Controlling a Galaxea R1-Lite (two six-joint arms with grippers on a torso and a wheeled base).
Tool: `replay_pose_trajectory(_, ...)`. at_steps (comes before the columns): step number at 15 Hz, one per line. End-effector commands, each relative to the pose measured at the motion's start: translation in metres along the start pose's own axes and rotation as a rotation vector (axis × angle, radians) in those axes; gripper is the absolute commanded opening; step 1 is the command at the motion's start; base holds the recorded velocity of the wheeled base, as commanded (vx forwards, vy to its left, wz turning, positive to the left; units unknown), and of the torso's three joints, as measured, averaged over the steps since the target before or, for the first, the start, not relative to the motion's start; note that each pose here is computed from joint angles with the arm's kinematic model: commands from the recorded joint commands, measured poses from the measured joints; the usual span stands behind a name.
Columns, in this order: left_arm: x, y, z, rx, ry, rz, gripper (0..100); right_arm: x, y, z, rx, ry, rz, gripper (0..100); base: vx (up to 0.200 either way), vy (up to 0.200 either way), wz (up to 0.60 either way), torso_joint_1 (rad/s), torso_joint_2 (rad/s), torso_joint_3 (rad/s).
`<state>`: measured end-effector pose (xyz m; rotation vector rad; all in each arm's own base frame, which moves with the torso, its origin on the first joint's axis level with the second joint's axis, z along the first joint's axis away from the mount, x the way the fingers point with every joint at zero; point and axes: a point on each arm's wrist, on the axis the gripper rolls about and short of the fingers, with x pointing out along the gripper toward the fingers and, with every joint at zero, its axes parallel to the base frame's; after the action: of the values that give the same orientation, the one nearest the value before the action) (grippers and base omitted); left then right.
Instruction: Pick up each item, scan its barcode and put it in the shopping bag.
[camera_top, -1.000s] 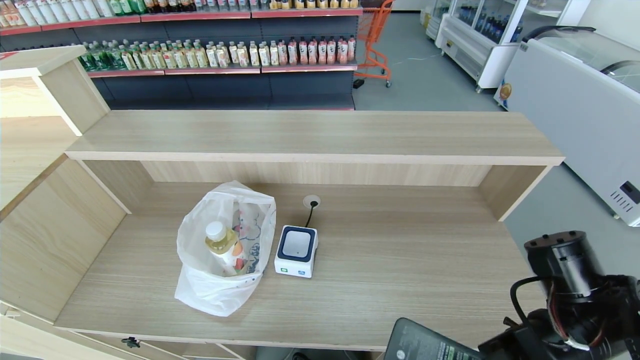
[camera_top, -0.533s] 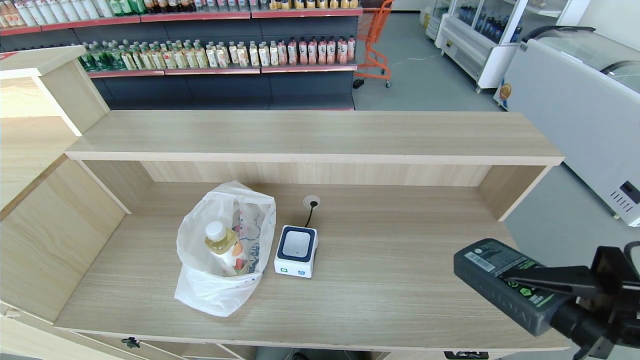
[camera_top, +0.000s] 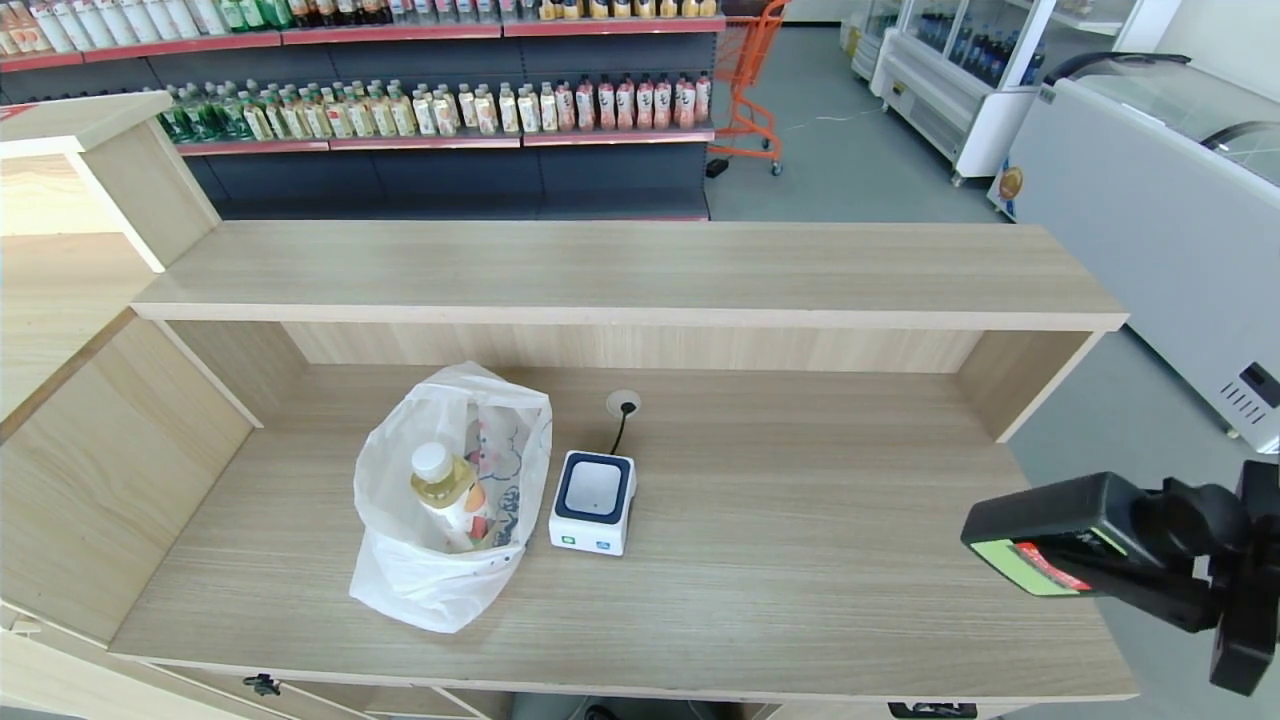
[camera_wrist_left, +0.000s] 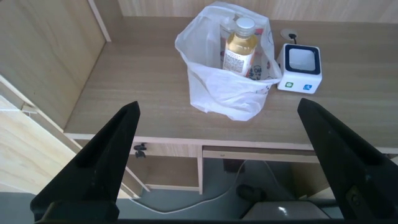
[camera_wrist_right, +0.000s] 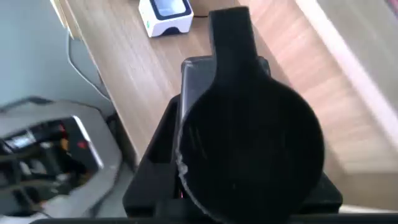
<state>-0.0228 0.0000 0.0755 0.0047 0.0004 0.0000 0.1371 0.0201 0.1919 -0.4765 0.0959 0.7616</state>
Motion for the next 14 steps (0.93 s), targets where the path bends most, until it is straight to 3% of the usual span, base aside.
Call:
replay_pose_trajectory(1, 0.0, 0.0, 0.0, 0.0, 0.0, 0.0, 100, 0.01, -0.006, 0.016, 0.677, -0.051, -0.089, 0, 0.0, 0.0, 0.0, 0.0, 0.0, 0.0)
replay_pose_trajectory(3, 0.0, 0.0, 0.0, 0.0, 0.0, 0.0, 100, 0.023, -0.019, 0.019, 1.118, -0.06, -0.121, 0, 0.0, 0.0, 0.0, 0.0, 0.0, 0.0)
replay_pose_trajectory(5, 0.0, 0.0, 0.0, 0.0, 0.0, 0.0, 100, 0.027, -0.018, 0.015, 1.371, -0.049, -0.109, 0, 0.0, 0.0, 0.0, 0.0, 0.0, 0.0)
replay_pose_trajectory(8, 0.0, 0.0, 0.0, 0.0, 0.0, 0.0, 100, 0.03, -0.005, 0.005, 1.422, 0.008, -0.086, 0, 0.0, 0.0, 0.0, 0.0, 0.0, 0.0)
replay_pose_trajectory(12, 0.0, 0.0, 0.0, 0.003, 0.0, 0.0, 100, 0.027, -0.005, 0.005, 1.423, 0.0, -0.094, 0, 0.0, 0.0, 0.0, 0.0, 0.0, 0.0)
replay_pose_trajectory(14, 0.0, 0.0, 0.0, -0.003, 0.0, 0.0, 100, 0.027, -0.006, 0.005, 1.425, -0.003, -0.104, 0, 0.0, 0.2, 0.0, -0.007, 0.0, 0.002)
